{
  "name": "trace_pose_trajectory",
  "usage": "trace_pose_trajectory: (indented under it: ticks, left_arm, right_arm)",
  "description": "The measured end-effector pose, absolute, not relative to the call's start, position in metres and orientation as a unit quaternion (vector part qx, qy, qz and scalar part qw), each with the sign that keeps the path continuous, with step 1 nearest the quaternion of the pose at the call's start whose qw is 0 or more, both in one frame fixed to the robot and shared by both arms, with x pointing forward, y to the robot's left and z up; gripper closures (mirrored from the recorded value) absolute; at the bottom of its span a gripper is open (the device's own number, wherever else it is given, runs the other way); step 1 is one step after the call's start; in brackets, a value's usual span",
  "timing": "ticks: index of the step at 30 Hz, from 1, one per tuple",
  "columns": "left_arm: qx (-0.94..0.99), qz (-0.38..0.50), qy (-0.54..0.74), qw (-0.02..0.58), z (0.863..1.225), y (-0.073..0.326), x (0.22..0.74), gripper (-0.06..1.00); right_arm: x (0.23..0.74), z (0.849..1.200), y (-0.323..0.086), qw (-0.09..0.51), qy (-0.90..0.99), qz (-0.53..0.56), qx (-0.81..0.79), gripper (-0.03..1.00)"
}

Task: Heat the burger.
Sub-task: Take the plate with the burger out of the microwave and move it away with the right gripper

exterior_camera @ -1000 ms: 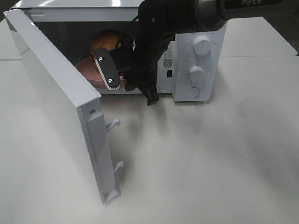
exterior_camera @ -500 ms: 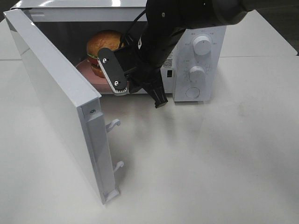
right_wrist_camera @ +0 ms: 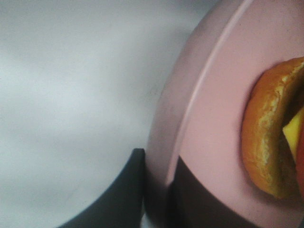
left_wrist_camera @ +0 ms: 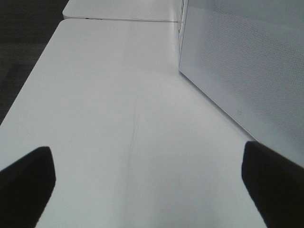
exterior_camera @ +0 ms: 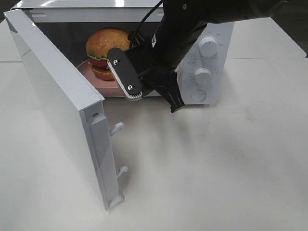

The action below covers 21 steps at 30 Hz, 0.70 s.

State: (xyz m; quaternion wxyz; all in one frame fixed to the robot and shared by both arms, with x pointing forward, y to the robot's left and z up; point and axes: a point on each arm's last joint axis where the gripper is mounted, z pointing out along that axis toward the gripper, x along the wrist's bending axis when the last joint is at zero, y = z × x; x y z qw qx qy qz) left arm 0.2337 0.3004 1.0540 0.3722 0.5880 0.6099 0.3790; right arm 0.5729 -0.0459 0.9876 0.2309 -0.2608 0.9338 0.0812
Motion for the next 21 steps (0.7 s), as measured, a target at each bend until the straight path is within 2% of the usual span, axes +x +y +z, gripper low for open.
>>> trace_pose_trajectory:
  ticks: [21]
  left_arm:
    - [0.588,0.379,0.610,0.372,1.054,0.300,0.234,-0.05]
  right_arm:
    - [0.528,1.002,-0.079,0.224,0.933,0.077,-0.270,0.88]
